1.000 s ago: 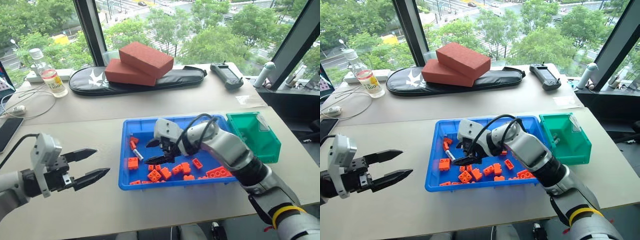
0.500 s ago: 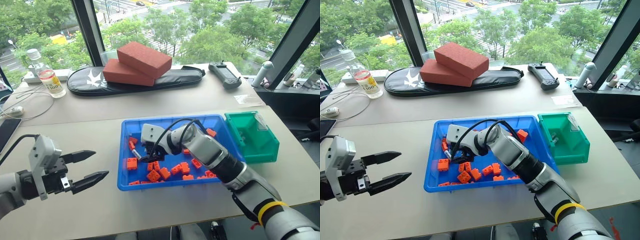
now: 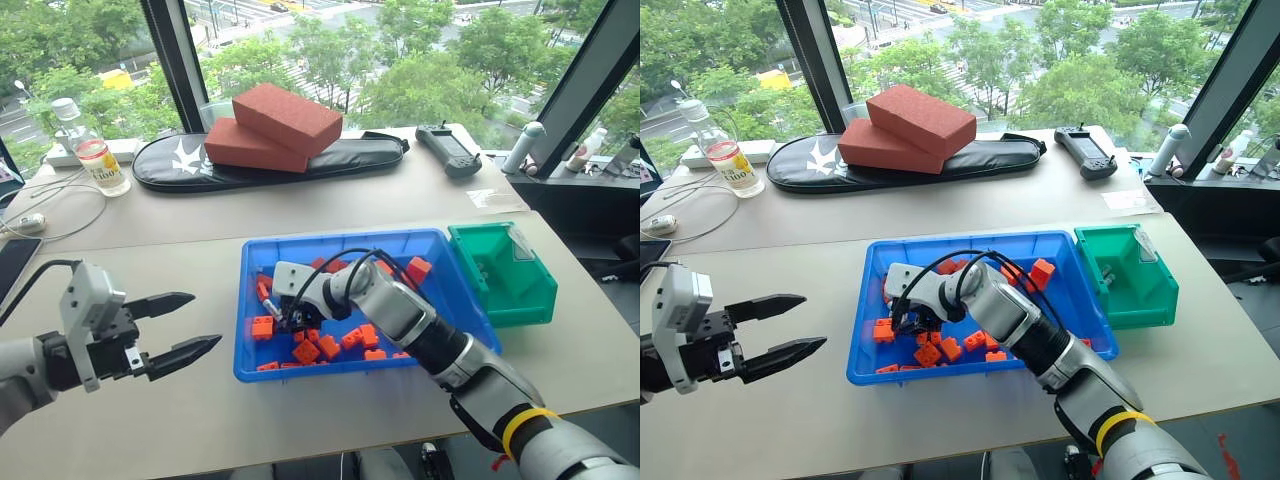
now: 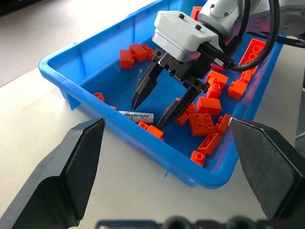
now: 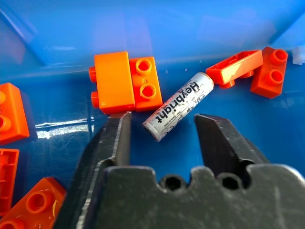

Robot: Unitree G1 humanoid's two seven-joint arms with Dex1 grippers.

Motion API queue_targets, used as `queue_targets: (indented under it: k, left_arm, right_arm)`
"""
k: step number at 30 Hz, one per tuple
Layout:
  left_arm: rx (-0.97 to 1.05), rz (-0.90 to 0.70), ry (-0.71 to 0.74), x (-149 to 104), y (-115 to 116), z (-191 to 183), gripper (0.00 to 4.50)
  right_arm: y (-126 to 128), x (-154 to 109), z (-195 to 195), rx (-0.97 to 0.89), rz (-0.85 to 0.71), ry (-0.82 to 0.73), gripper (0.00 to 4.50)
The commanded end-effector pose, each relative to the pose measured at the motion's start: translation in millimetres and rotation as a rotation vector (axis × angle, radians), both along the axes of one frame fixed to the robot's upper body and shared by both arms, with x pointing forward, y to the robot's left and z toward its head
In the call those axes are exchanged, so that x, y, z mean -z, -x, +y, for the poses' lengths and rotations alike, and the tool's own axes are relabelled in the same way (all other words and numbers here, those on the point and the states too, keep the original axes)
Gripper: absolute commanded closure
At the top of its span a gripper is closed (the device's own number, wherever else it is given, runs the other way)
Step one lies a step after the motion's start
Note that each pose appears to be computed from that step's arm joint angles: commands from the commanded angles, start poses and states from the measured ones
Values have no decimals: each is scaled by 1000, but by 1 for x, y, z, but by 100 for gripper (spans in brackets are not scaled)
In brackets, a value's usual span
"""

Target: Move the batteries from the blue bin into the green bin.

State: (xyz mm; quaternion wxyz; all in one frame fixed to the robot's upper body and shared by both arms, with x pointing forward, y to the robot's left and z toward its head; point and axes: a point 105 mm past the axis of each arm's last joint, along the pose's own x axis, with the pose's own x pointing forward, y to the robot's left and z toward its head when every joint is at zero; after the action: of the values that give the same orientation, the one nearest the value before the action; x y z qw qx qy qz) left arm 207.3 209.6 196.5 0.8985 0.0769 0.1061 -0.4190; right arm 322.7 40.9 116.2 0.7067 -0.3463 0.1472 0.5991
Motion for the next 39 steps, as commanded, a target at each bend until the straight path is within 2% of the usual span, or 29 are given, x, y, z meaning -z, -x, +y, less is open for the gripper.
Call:
queue_targets:
  k: [1, 3, 6, 10, 13, 16, 20, 22, 25, 28, 33, 39]
  left_arm:
    - [20, -20, 3, -4, 1, -5, 0]
    - [22, -21, 4, -4, 1, -5, 0]
    - [25, -22, 5, -4, -1, -7, 0]
    - [30, -24, 8, -5, -2, -8, 0]
    - [44, -26, 14, -5, -2, -10, 0]
    - [105, -27, 22, -6, -5, -21, 0]
    - [173, -37, 49, -10, -8, -35, 0]
    - [228, -37, 81, -15, -6, -44, 0]
    - [296, -19, 28, -9, -2, -52, 0]
    - [357, 3, 53, -13, 5, -54, 0]
    - [391, 14, 5, -11, 9, -53, 0]
    - [386, -12, 12, -14, 9, -57, 0]
  right_arm:
    - [-2, 3, -3, 20, -6, 7, 375]
    - [-5, 3, -6, 38, -5, 7, 427]
    - [-10, 0, -12, 77, -10, -5, 427]
    - [-16, -17, -26, 133, -11, -62, 427]
    - [-21, -57, -56, 226, -32, -205, 427]
    - [-13, -107, -95, 292, -45, -405, 427]
    - [-2, -138, -134, 373, -49, -534, 427]
    - [1, -142, -148, 404, -44, -563, 427]
    - [-1, -143, -170, 475, -55, -569, 427]
    - [-6, -144, -196, 563, -75, -580, 427]
    - [-26, -138, -271, 889, -144, -501, 427]
    - [-22, -117, -326, 1058, -144, -328, 427]
